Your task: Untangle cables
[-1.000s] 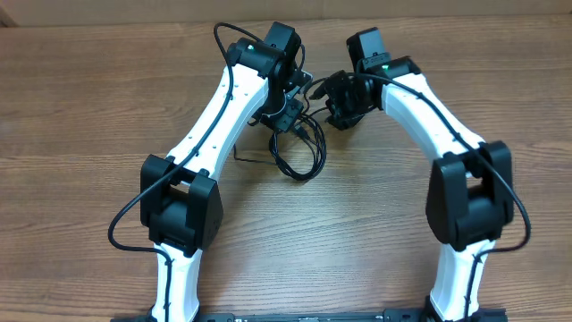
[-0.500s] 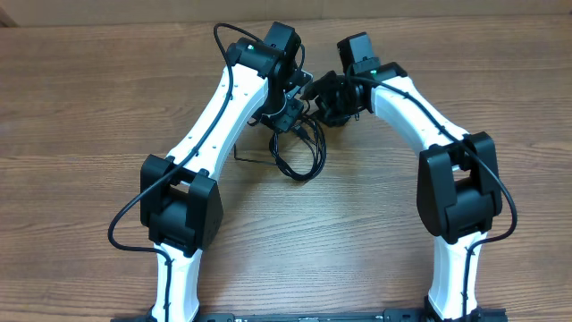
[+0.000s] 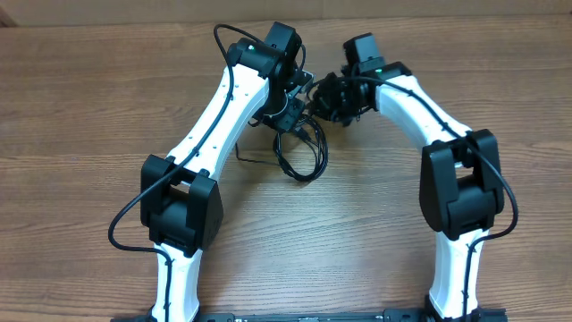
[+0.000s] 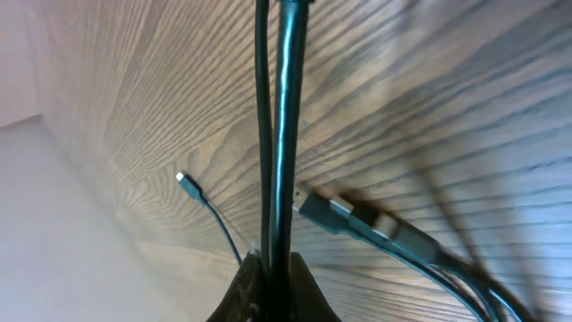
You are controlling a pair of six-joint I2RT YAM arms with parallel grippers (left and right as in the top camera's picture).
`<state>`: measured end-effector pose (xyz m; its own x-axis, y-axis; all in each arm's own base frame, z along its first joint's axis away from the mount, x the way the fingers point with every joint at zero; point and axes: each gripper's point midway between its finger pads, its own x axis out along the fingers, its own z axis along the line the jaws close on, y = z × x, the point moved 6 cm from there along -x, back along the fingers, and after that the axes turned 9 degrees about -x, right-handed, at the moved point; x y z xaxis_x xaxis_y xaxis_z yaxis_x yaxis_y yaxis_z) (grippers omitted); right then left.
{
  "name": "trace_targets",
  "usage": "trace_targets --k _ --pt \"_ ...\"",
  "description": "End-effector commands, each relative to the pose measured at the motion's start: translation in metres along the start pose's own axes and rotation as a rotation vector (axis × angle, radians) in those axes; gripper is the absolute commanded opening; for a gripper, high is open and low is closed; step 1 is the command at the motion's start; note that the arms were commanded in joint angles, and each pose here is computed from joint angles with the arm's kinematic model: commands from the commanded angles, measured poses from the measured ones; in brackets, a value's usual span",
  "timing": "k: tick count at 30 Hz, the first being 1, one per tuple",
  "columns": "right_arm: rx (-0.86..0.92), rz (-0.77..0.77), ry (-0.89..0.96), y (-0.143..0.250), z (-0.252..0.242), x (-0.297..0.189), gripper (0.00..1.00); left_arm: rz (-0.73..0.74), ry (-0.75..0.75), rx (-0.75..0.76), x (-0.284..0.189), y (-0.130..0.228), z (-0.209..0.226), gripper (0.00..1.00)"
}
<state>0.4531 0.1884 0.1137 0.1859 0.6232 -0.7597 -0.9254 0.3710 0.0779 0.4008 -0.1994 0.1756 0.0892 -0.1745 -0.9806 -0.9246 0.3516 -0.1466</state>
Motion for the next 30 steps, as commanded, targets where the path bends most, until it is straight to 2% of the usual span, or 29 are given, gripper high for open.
trace_targets --k 1,7,14,23,27,30 --pt "-0.137 -0.031 -0.057 -0.003 0.012 -0.041 0.04 -0.055 0.005 -0.126 -0.023 -0.002 0.006 0.04" --pt "-0.256 -0.015 -0.043 0.019 0.023 -0.070 0.04 -0.059 0.007 -0.253 -0.024 -0.003 0.013 0.04" --pt "-0.262 0.016 -0.075 0.033 0.032 -0.086 0.04 -0.051 0.077 -0.308 -0.025 -0.004 0.006 0.04" --pt "-0.157 0.098 0.210 0.077 0.015 -0.052 0.04 -0.038 0.335 -0.318 -0.032 -0.009 -0.009 0.04" --pt "-0.144 0.080 0.283 0.090 0.017 -0.034 0.04 -0.028 0.382 -0.324 -0.034 -0.009 -0.012 0.04" --pt "-0.163 0.072 0.271 0.098 0.021 -0.013 0.04 -0.015 0.415 -0.324 -0.036 -0.008 -0.015 0.04"
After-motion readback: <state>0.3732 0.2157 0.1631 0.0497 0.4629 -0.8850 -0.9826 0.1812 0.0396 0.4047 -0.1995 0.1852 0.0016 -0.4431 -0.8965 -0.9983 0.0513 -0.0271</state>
